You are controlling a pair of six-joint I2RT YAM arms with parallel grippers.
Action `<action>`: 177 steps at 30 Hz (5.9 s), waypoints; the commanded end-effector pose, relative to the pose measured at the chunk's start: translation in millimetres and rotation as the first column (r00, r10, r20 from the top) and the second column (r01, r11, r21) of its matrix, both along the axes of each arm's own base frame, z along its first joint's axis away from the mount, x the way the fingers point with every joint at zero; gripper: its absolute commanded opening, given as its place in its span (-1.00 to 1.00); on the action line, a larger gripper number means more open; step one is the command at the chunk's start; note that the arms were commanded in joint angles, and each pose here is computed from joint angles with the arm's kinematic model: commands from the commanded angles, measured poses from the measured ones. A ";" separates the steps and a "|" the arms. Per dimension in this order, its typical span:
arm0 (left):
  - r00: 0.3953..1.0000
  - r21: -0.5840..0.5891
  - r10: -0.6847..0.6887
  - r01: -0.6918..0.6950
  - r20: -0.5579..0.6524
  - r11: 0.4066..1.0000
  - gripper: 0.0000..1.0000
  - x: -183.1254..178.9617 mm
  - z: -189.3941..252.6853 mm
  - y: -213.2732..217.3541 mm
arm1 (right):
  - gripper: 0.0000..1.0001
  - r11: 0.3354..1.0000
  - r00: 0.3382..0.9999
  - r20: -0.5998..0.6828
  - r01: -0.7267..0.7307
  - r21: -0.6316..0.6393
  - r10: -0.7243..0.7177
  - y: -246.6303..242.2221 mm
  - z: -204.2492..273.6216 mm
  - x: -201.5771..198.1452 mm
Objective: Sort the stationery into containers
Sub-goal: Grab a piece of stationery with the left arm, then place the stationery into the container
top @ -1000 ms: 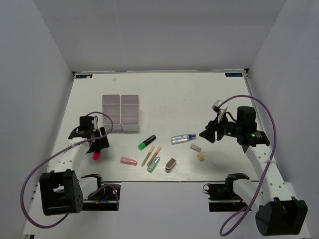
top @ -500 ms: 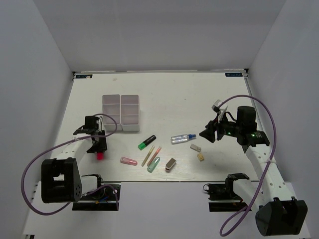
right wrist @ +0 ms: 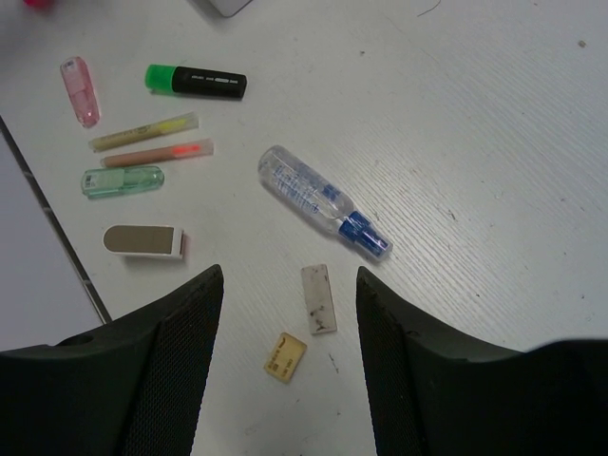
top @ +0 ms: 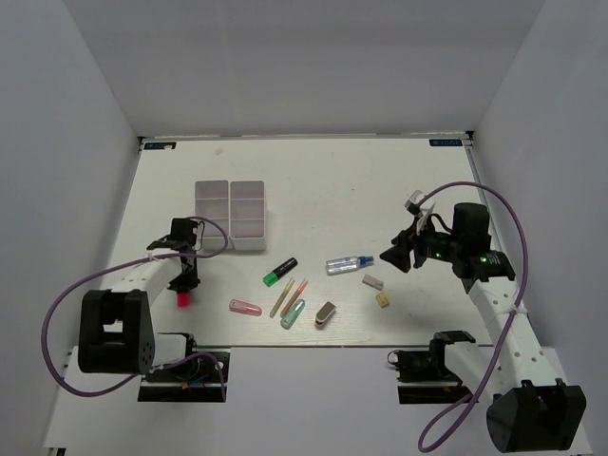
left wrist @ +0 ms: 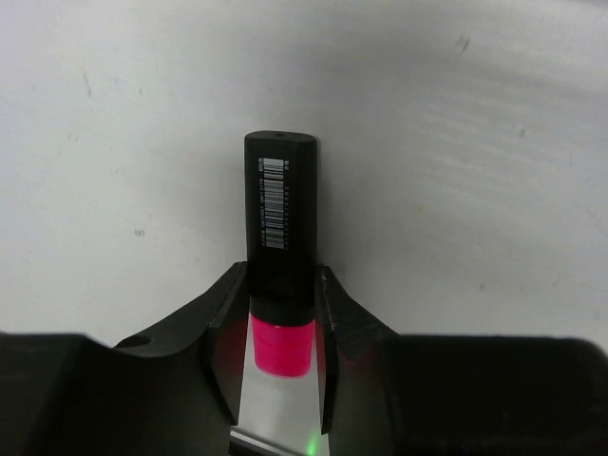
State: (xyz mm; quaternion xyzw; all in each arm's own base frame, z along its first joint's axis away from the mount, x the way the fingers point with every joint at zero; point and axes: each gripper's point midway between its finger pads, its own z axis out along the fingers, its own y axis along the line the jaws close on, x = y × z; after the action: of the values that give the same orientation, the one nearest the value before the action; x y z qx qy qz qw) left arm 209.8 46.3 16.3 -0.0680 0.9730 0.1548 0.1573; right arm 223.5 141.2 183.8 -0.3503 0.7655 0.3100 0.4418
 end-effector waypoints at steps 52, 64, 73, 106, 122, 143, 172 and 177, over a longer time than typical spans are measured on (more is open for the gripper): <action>0.357 0.386 -0.436 0.205 0.826 0.900 -1.00 245.8 231.9 -106.9 | 0.22 0.999 0.997 -0.066 -0.034 -0.011 0.033 2.4 -25.9 10.0; 0.504 0.171 -0.276 0.244 0.819 0.954 -1.00 220.9 189.7 -90.6 | 0.22 0.999 0.997 -0.070 -0.026 -0.022 0.024 0.6 -28.0 10.2; 0.370 -0.027 -0.091 0.303 0.924 0.953 -1.00 196.3 214.3 -70.2 | 0.22 0.999 0.996 -0.073 -0.042 -0.002 0.041 3.9 -23.2 8.3; 0.093 -0.004 -0.045 0.470 0.995 0.883 -1.00 225.5 228.4 -79.1 | 0.22 0.999 0.996 -0.076 -0.048 -0.019 0.047 2.1 -28.9 8.5; 0.111 0.038 -0.101 0.467 0.989 0.884 -1.00 240.5 205.5 -93.9 | 0.22 0.998 0.995 -0.084 -0.053 -0.024 0.051 2.0 -31.7 8.4; 0.155 0.063 -0.142 0.427 0.978 0.902 -1.00 256.2 179.5 -87.4 | 0.22 0.998 0.993 -0.105 -0.058 -0.032 0.054 0.9 -35.9 6.6; 0.199 0.053 -0.143 0.402 0.969 0.914 -1.00 245.3 153.5 -81.3 | 0.22 0.997 0.992 -0.106 -0.070 -0.031 0.066 1.9 -36.2 5.1; 0.198 0.051 -0.142 0.402 0.970 0.914 -1.00 245.4 153.6 -82.2 | 0.22 0.997 0.993 -0.099 -0.065 -0.033 0.061 0.9 -35.1 6.9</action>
State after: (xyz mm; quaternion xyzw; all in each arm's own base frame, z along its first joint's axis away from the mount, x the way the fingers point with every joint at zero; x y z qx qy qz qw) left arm 456.1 -34.3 165.7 0.0082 0.6862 -0.0562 0.7252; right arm 229.2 140.6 141.0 -0.3579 0.7898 0.3223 0.3798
